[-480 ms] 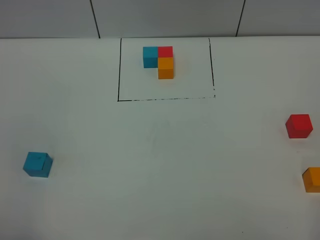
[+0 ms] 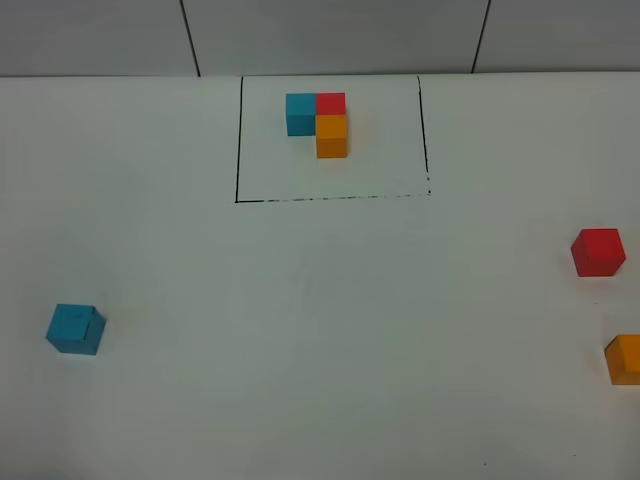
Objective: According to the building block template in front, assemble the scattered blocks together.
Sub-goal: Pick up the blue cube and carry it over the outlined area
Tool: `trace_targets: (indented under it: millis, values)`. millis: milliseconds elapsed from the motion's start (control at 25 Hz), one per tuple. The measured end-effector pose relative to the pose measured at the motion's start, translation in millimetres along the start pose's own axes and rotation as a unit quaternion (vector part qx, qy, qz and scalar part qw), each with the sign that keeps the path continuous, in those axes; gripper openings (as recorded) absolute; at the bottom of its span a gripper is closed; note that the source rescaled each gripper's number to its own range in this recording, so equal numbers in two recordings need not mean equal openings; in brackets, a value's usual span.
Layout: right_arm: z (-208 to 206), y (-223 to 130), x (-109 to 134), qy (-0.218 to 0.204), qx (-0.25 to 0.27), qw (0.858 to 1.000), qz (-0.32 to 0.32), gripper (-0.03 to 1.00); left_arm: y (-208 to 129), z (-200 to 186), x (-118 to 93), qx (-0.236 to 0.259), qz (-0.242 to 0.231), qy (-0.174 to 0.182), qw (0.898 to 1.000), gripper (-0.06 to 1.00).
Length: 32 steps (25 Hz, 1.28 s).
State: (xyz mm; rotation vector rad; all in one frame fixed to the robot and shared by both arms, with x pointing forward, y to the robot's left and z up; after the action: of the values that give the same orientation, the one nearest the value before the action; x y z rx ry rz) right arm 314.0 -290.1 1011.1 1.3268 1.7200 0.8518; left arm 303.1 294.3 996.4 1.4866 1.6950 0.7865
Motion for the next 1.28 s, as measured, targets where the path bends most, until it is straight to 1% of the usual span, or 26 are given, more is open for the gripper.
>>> trace_targets:
  millis: [320,400,520,600,680,720,800,920,960,1040,1160,1280]
  values:
    - [0,0,0,0.0,0.0,1.0,0.0,0.71,1,1,1,0.003,0.002,0.004,1.0,0.74]
    - [0,0,0,0.0,0.0,1.0,0.0,0.71,11,0,4,-0.001,0.004,0.014,1.0,0.74]
    - [0,0,0,0.0,0.0,1.0,0.0,0.71,40,-1,5,0.005,0.002,0.027,1.0,0.74]
    - [0,0,0,0.0,0.0,1.0,0.0,0.71,57,8,6,0.042,0.002,0.04,0.998,0.74]
    - [0,0,0,0.0,0.0,1.0,0.0,0.71,71,20,8,0.091,0.001,0.053,0.994,0.74]
    - [0,0,0,0.0,0.0,1.0,0.0,0.71,77,29,8,0.121,-0.003,0.06,0.991,0.74]
    - [0,0,0,0.0,0.0,1.0,0.0,0.71,82,49,10,0.186,-0.01,0.071,0.98,0.74]
    - [0,0,0,0.0,0.0,1.0,0.0,0.71,78,91,11,0.279,-0.022,0.082,0.957,0.74]
    - [0,0,0,0.0,0.0,1.0,0.0,0.71,75,104,10,0.298,-0.026,0.082,0.951,0.74]
    - [0,0,0,0.0,0.0,1.0,0.0,0.71,64,132,9,0.344,-0.037,0.078,0.935,0.74]
    - [0,0,0,0.0,0.0,1.0,0.0,0.71,51,166,2,0.38,-0.04,0.067,0.922,0.74]
    - [0,0,0,0.0,0.0,1.0,0.0,0.71,39,192,-10,0.398,-0.018,0.049,0.916,0.74]
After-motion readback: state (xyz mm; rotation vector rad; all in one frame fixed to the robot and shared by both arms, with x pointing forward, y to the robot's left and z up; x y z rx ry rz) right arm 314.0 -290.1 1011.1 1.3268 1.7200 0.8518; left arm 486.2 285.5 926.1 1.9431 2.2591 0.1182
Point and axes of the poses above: a point on each arm's last joint axis where the gripper is mounted, z pointing out along that axis toward the gripper, x along the wrist's bending axis when the last joint is at zero, y = z × x, the point moved 9 cm from there along z, pointing out along that axis toward the gripper, and after that the axes turned 12 degrees about -z, right-handed, at the moved point
